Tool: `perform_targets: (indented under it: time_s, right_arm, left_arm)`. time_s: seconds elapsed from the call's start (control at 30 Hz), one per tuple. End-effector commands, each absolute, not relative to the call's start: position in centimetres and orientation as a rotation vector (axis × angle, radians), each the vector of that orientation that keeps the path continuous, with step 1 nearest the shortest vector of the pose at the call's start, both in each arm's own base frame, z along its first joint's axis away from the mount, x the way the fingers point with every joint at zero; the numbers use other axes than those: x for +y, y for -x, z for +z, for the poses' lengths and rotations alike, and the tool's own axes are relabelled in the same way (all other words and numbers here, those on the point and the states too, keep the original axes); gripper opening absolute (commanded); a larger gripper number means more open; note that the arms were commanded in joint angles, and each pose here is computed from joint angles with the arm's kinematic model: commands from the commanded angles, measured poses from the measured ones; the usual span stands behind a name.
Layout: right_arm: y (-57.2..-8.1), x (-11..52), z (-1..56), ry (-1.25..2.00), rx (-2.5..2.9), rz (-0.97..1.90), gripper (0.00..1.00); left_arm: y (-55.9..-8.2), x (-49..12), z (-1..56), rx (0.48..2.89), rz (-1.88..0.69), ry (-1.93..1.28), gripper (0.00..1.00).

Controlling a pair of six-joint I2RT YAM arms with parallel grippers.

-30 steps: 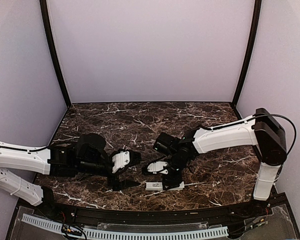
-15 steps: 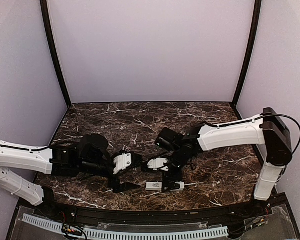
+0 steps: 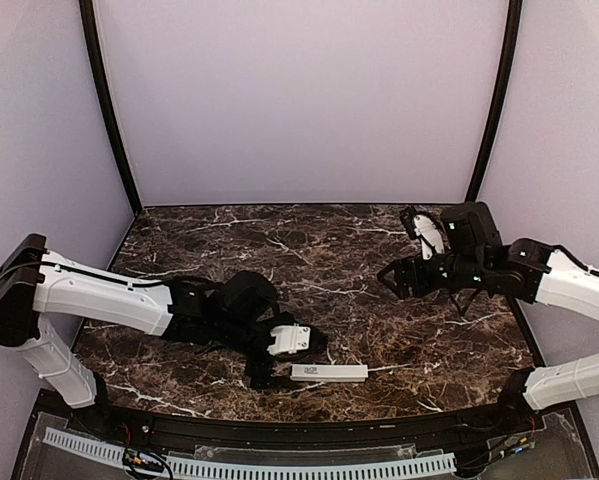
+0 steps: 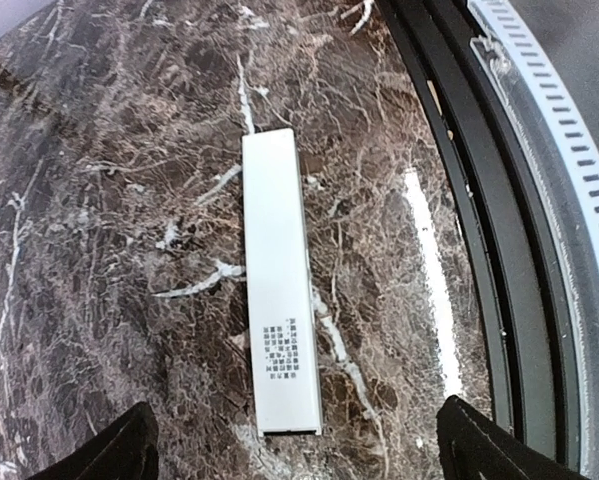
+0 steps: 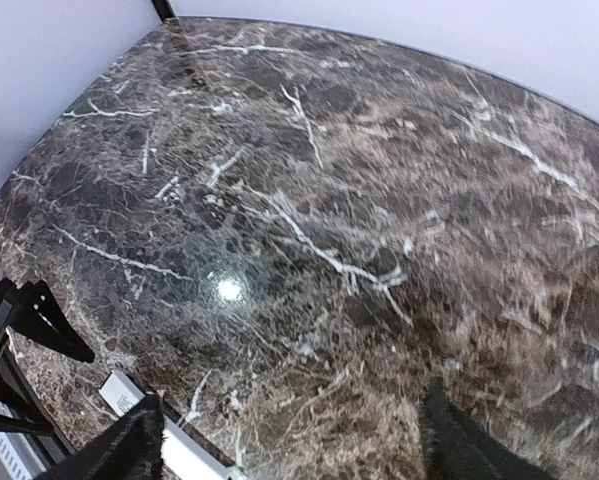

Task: Load the batteries into the remote control
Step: Load the battery cover onto the remote control without the battery cover.

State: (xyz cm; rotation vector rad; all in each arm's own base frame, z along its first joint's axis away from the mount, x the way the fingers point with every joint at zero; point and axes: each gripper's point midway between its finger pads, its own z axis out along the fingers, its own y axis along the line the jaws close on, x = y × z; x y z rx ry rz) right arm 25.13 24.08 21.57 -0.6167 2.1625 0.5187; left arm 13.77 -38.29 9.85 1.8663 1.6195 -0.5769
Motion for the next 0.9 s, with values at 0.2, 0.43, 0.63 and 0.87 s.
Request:
perform_targets:
  time_s: [0.2, 0.43, 0.63, 0.87]
  right_arm:
    - [-20.7, 19.9, 11.5, 0.149, 2.74, 0.424, 0.38]
    - [-16.6, 20.4, 7.5, 0.112, 2.905, 0.313, 0.18]
    - [-13.5, 22.0, 4.8, 0.117, 3.008, 0.241, 0.09]
    - [-12.7, 24.6, 3.6, 0.128, 3.024, 0.238, 0.03]
  left_arm:
    - [-13.8, -42.0, 6.7, 1.63, -0.646, -1.981, 0.91]
    - [-14.5, -42.4, 4.9, 1.694, -0.621, -1.963, 0.85]
    - [-14.7, -42.3, 4.1, 1.721, -0.614, -1.948, 0.76]
    - [-15.1, -42.4, 3.2, 1.746, -0.586, -1.949, 0.61]
